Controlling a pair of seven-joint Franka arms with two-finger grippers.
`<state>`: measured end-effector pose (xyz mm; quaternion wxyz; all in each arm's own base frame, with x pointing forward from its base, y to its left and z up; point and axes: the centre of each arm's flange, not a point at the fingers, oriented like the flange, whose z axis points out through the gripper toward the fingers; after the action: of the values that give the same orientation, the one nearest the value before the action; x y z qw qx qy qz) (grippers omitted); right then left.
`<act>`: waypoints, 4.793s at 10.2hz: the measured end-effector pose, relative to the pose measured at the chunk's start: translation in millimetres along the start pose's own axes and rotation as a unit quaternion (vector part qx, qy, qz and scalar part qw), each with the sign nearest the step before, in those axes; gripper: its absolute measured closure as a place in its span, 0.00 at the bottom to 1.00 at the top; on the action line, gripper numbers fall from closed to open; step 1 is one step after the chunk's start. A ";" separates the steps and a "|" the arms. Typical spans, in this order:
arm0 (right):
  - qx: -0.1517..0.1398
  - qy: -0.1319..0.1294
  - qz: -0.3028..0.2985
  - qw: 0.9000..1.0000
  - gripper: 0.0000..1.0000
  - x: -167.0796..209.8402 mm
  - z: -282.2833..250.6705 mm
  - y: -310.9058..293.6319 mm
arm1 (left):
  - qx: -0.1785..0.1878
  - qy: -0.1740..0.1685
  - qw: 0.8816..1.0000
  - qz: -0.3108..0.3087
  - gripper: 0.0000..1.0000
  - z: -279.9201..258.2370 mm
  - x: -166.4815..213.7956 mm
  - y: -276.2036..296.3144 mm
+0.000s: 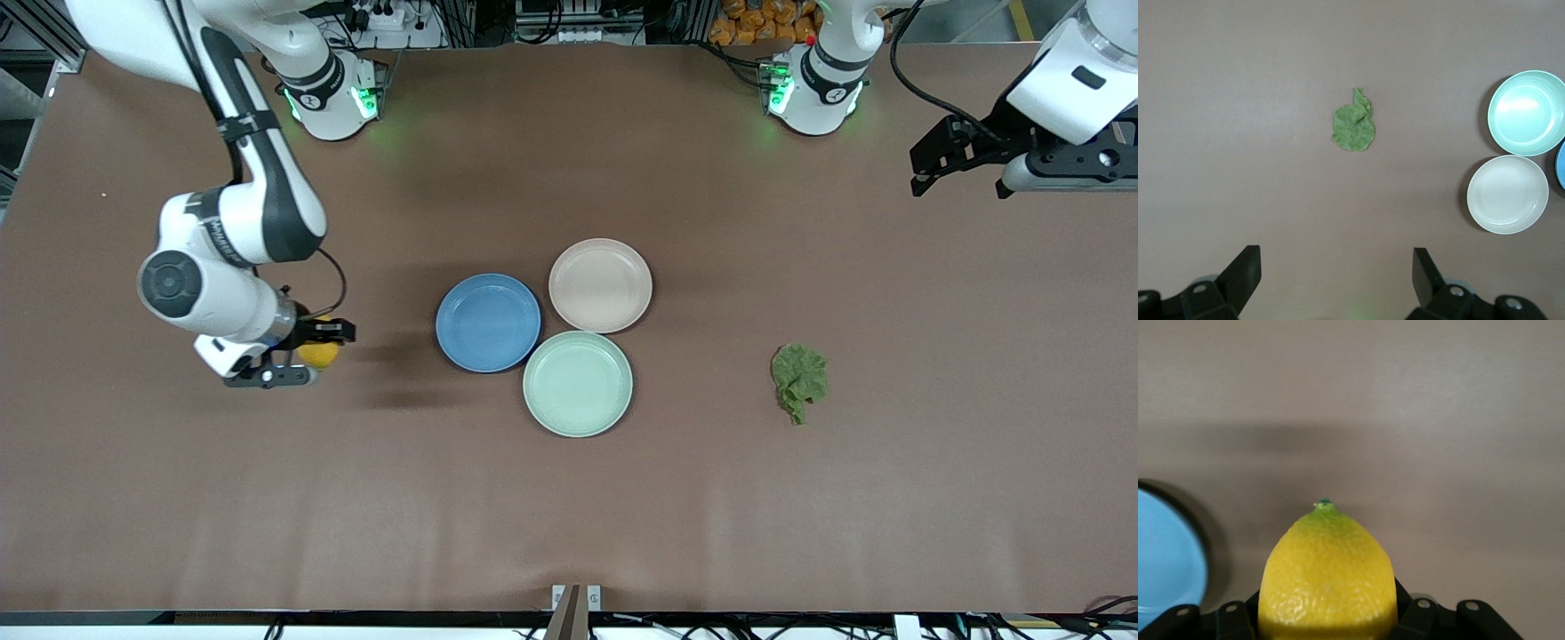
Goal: Pick lemon and lettuce from blue and beige plates
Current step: 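Lift the lemon off the blue plate with the right gripper, then lower the lemon onto the table with the right gripper, then open the right gripper and draw it back from the lemon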
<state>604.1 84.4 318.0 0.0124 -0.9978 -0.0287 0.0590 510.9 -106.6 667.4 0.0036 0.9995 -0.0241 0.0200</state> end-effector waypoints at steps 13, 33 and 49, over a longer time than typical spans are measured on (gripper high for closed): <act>-0.030 0.053 -0.026 0.998 0.42 -14.2 84.5 100.2 | 0.000 0.001 1.000 0.002 0.00 -2.3 0.3 -3.1; -0.010 0.012 -0.005 1.000 0.00 15.5 90.3 103.8 | 0.000 0.001 1.000 0.003 0.00 -1.9 0.2 -2.3; 0.011 -0.003 0.032 0.999 0.00 -32.4 -175.3 144.7 | 0.000 -0.003 1.000 0.004 0.00 0.9 1.3 -1.8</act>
<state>600.8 -65.7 491.7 0.0214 -0.9978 0.0037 0.0625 512.3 -104.9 666.5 0.0036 0.9995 -0.0277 0.0167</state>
